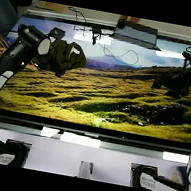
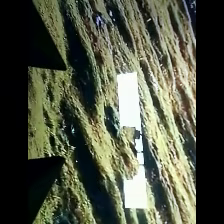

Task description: Fold the shirts.

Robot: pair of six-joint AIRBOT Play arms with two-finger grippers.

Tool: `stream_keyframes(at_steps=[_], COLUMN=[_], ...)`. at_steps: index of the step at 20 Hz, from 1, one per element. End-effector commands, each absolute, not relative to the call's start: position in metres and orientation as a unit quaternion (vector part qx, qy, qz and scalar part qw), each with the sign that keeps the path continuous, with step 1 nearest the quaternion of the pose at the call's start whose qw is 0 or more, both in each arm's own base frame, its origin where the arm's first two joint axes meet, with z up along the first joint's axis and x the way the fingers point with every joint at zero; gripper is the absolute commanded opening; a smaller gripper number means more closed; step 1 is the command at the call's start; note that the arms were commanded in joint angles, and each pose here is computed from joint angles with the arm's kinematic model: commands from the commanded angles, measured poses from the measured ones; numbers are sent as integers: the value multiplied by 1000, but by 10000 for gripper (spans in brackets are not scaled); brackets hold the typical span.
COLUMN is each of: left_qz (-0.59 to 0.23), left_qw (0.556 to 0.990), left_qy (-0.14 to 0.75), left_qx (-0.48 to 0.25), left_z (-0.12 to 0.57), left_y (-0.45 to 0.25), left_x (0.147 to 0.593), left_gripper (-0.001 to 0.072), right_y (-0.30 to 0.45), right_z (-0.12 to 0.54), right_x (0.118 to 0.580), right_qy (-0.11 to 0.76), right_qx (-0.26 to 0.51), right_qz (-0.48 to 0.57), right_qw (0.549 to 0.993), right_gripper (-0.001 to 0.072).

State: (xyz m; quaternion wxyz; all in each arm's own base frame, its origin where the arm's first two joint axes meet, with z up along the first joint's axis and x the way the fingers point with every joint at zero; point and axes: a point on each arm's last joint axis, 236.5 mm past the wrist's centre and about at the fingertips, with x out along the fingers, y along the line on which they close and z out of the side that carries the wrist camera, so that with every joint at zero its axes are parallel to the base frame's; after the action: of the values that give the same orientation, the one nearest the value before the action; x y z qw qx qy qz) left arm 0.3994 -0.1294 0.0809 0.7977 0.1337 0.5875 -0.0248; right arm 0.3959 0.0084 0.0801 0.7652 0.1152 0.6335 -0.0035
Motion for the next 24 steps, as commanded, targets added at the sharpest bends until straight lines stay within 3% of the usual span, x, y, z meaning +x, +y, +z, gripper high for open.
stream_keyframes(at_steps=[1,16,21,24], left_qz=[-25,-25,-30,-54], left_qw=[798,798,829,890], left_qy=[588,588,550,445], left_qx=[134,134,96,84], left_z=[81,81,80,94], left_y=[-129,-129,-147,-162], left_x=[399,399,425,488], left_gripper=[648,648,648,649], right_y=[9,9,8,14], right_z=[80,80,87,86], right_x=[396,396,423,415], right_qy=[634,634,587,600], right_qx=[115,115,127,146], right_qz=[-3,-3,-7,-9], right_qw=[765,765,799,786], right_gripper=[675,675,675,675])
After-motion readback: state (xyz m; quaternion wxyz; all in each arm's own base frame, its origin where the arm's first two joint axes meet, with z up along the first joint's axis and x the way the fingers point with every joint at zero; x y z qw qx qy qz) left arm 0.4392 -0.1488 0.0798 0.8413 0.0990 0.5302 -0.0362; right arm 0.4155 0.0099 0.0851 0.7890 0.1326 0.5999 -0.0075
